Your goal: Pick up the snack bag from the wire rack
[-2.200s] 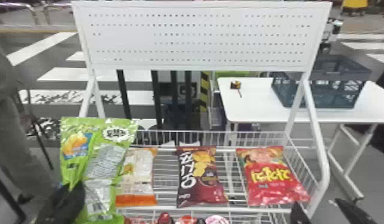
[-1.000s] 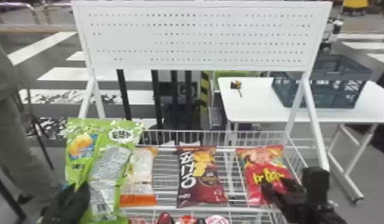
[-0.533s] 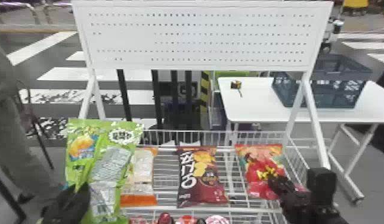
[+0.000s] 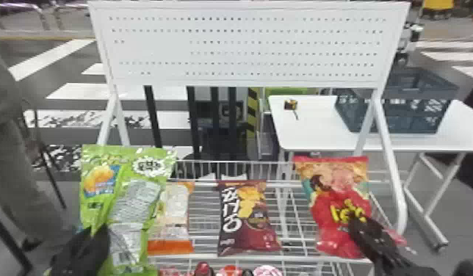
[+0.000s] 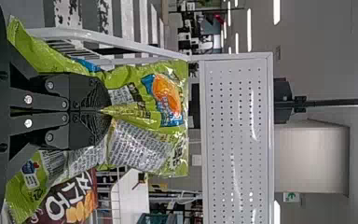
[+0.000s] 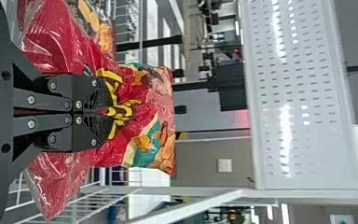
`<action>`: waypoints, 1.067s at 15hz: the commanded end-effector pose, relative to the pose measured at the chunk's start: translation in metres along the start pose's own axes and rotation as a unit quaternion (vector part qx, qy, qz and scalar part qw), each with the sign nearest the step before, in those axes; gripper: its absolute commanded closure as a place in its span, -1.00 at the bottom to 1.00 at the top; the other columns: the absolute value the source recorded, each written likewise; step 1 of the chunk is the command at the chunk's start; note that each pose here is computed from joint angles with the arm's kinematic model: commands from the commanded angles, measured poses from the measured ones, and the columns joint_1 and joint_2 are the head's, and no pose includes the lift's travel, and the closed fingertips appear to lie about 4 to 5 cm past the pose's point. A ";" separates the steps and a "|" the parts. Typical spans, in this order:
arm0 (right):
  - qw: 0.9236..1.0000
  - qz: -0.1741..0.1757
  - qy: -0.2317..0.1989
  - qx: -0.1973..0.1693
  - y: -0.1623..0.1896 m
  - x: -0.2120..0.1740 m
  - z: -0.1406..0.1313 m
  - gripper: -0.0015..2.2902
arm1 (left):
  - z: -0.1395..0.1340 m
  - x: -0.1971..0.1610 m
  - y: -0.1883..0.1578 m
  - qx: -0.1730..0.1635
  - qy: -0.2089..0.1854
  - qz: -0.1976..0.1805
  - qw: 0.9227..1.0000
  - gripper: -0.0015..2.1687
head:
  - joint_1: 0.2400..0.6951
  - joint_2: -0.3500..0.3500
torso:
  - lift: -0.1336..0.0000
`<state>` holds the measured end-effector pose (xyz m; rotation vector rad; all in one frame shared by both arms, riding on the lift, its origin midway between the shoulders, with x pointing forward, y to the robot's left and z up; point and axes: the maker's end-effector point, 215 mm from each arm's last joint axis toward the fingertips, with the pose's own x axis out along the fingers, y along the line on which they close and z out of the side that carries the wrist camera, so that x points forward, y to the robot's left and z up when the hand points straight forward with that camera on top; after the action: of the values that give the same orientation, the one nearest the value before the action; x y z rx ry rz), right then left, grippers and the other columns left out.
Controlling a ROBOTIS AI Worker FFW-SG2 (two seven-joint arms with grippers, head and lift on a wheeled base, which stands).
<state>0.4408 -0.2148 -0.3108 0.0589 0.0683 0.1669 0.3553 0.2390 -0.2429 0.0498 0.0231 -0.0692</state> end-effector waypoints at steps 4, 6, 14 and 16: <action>0.999 -0.013 -0.049 -0.012 -0.001 -0.080 0.028 0.97 | 0.007 -0.003 0.001 0.001 -0.009 0.001 1.000 0.62 | 0.14 0.00 | 1.00; 0.999 -0.016 -0.048 -0.006 -0.003 -0.098 0.036 0.97 | 0.007 -0.003 0.001 0.001 -0.009 0.001 1.000 0.62 | 0.14 0.00 | 1.00; 0.999 -0.017 -0.033 -0.018 0.003 -0.113 0.041 0.97 | 0.008 -0.004 0.001 0.000 -0.010 0.003 1.000 0.62 | 0.14 0.00 | 1.00; 0.999 -0.017 -0.035 -0.017 0.003 -0.113 0.043 0.97 | 0.006 -0.005 0.001 0.000 -0.009 0.004 1.000 0.62 | 0.14 0.00 | 1.00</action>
<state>0.3322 -0.2332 -0.2614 0.0286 -0.0024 0.1317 0.3509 0.2401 -0.2363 0.0486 0.0058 -0.0632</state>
